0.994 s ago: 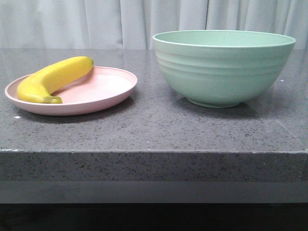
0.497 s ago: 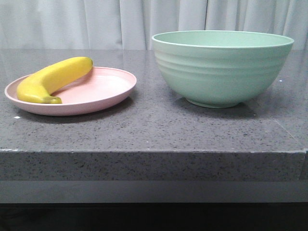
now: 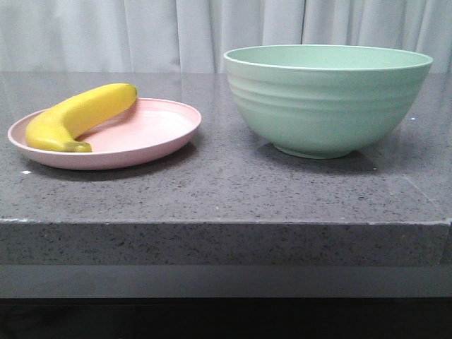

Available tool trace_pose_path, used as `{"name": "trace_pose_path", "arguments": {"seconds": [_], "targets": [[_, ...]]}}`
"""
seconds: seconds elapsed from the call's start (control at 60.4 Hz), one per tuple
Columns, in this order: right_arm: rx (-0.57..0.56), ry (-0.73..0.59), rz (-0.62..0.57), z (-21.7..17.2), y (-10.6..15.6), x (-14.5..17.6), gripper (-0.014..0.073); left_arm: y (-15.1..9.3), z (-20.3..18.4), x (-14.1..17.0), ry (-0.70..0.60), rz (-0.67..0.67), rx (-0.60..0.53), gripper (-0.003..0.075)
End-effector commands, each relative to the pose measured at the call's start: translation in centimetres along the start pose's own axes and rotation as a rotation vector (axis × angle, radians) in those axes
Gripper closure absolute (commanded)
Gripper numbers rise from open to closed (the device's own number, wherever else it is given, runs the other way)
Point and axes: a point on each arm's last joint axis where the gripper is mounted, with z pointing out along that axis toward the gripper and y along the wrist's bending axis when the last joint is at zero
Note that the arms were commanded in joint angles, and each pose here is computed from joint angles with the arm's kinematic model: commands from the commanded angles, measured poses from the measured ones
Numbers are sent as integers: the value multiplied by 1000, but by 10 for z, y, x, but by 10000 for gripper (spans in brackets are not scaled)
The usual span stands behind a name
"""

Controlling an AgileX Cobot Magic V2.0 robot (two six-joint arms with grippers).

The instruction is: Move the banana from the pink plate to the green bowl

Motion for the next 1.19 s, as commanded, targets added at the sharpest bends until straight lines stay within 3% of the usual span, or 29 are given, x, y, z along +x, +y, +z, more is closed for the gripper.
{"name": "trace_pose_path", "arguments": {"seconds": [0.0,0.066,0.199,0.431,0.679,0.895,1.176], "targets": [[15,-102,-17,-2,-1,-18,120,0,-1,-18,-101,0,-2,69],[15,-105,-17,-2,-1,-18,79,0,-1,-19,-109,-18,1,60],[14,-114,-13,-3,-1,-19,87,-2,1,-21,-112,-96,24,61],[13,-114,-12,-3,-1,-19,87,-17,27,-43,140,8,124,62],[13,-114,-12,-3,-1,-19,87,-63,87,-61,450,97,307,68],[13,-114,-12,-3,-1,-19,87,-87,139,-66,587,94,321,132],[14,-116,-12,-3,-1,-19,87,-100,186,-53,706,102,310,135]]}}
